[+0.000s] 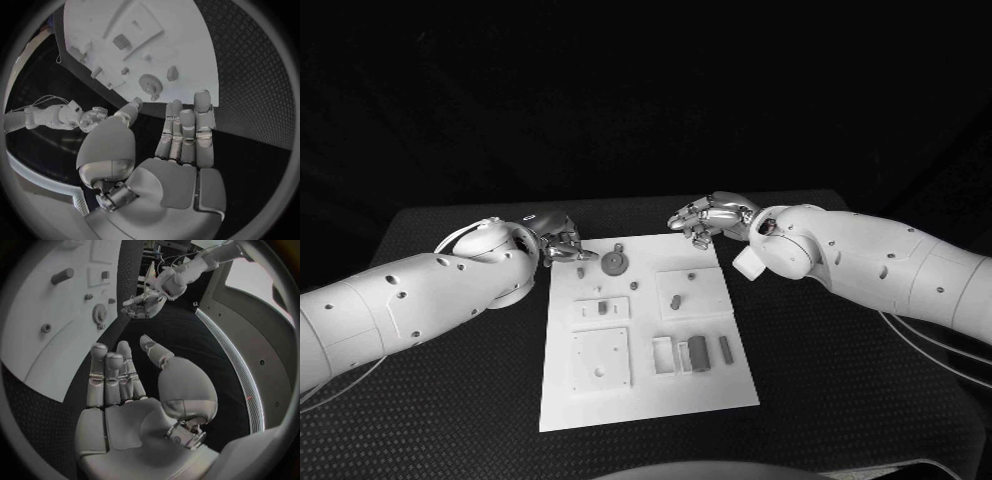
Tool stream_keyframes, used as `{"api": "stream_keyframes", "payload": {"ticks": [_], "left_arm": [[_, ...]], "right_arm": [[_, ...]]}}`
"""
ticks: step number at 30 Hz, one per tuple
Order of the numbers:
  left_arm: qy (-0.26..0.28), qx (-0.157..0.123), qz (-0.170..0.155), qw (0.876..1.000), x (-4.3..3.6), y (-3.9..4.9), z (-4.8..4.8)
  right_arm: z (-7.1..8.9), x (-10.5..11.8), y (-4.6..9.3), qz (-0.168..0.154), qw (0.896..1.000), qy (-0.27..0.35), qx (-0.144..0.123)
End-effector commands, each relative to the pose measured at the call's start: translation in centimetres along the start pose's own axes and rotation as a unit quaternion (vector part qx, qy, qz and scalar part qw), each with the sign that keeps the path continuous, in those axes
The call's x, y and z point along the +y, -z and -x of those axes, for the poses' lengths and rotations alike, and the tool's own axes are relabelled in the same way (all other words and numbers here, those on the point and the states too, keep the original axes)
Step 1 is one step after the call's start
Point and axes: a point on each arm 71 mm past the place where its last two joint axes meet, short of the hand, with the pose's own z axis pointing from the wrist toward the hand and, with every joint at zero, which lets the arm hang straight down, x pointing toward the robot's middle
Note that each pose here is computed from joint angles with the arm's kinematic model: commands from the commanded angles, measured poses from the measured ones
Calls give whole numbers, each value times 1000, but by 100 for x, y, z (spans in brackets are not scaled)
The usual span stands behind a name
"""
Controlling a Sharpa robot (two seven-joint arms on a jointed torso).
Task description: Assemble the parts on the task board
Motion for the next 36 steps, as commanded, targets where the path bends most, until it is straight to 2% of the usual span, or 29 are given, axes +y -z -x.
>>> {"api": "stream_keyframes", "payload": {"ticks": [1,5,12,18,26,36], "left_arm": [[-40,28,49,998,50,-21,-26],[-59,41,66,995,60,-50,-43],[-76,48,65,994,-15,-89,-65],[-79,49,65,994,-42,-131,-71],[-82,45,65,993,-59,-179,-67],[-79,66,70,992,-68,-197,-98]], "right_arm": [[-12,6,-4,4,1000,0,3],[-15,7,-9,4,1000,0,4],[-34,15,-33,5,1000,-1,6],[-39,17,-37,5,1000,-1,6],[-40,18,-37,5,1000,-1,6],[-52,22,-48,6,1000,-2,8]]}}
